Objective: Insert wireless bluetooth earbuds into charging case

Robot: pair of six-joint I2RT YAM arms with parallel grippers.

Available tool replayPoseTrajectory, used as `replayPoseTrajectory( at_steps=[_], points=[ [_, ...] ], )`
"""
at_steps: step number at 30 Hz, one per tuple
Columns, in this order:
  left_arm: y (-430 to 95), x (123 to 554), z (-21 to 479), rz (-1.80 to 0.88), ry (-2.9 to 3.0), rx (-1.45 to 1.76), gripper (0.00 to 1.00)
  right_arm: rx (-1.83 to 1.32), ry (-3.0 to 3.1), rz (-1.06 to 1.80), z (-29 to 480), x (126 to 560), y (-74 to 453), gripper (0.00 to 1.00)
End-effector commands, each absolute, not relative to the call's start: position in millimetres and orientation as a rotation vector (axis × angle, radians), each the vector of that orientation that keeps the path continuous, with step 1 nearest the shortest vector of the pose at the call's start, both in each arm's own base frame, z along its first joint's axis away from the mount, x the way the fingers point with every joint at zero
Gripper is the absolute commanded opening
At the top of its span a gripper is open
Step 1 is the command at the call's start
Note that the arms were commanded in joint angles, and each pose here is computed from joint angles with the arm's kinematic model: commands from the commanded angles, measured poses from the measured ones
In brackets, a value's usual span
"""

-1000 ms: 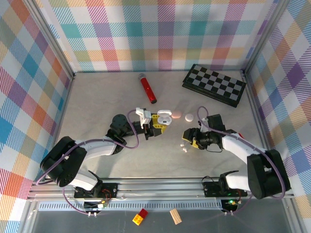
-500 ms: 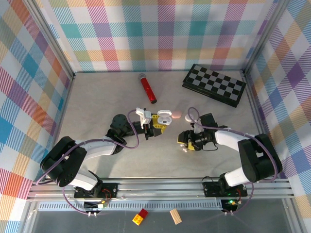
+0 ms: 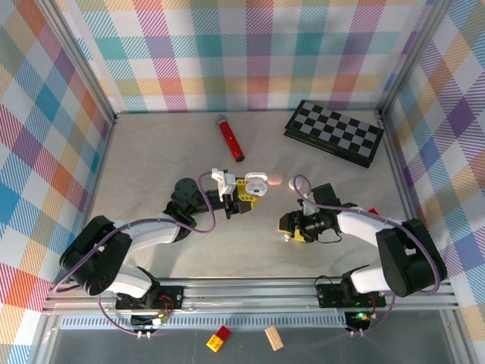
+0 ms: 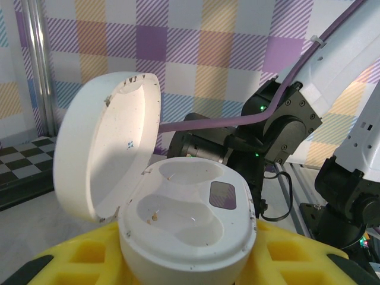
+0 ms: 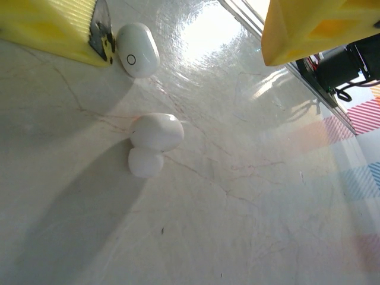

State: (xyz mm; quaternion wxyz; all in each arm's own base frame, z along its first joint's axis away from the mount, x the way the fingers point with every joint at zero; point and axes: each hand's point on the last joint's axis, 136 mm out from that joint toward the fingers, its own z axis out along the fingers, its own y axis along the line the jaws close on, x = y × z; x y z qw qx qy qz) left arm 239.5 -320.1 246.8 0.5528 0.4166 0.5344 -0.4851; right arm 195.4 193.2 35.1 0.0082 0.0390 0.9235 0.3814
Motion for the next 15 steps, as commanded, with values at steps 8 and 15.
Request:
replayPoseTrajectory(
  at_steps=[8,15],
  points=[
    [-318,237,254,-1.145,1.219,0.994,0.37,0.109,2.934,1.178,23,182,196,0.60],
    [-318,236,253,-1.146,1.223,0.993,0.37,0.144,2.921,1.162,22,189,197,0.49]
  ],
)
